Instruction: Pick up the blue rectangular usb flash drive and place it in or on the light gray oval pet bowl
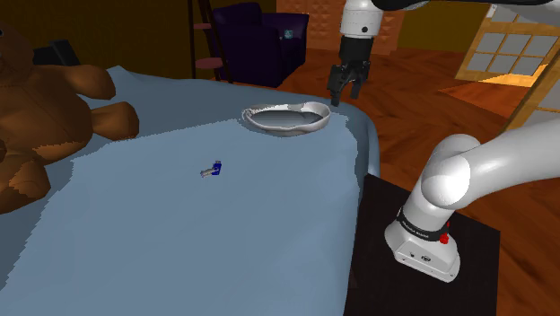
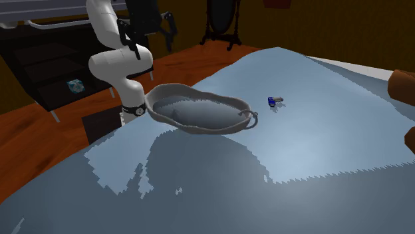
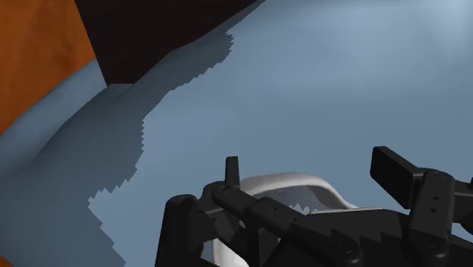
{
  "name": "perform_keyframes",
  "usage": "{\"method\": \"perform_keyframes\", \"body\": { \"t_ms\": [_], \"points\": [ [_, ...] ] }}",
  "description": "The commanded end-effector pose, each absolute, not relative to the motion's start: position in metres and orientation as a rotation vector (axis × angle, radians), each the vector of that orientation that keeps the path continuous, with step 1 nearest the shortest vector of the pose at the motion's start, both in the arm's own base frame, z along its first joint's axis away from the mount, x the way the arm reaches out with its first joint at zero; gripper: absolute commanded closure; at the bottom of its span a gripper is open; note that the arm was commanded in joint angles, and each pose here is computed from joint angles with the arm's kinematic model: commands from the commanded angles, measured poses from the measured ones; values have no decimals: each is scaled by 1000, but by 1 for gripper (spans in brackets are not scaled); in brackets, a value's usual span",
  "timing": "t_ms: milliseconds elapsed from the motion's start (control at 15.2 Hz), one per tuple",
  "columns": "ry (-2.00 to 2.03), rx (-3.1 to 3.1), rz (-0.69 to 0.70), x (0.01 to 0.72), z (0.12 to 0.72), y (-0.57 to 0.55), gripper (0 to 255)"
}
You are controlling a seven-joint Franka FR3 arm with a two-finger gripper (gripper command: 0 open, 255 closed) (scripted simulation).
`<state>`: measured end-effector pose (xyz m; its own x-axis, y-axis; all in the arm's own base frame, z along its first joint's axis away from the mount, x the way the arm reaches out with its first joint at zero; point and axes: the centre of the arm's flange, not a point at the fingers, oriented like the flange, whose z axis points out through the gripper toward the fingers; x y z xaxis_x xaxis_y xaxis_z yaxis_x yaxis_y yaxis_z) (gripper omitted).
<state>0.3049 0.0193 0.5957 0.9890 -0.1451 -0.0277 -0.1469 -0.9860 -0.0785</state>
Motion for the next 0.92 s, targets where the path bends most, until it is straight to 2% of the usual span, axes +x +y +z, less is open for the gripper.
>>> {"method": "perform_keyframes", "body": {
  "t_ms": [0,858],
  "points": [
    [224,-3053,34,305,596,19,0],
    [404,-3067,21,381,549,170,0]
  ]
}}
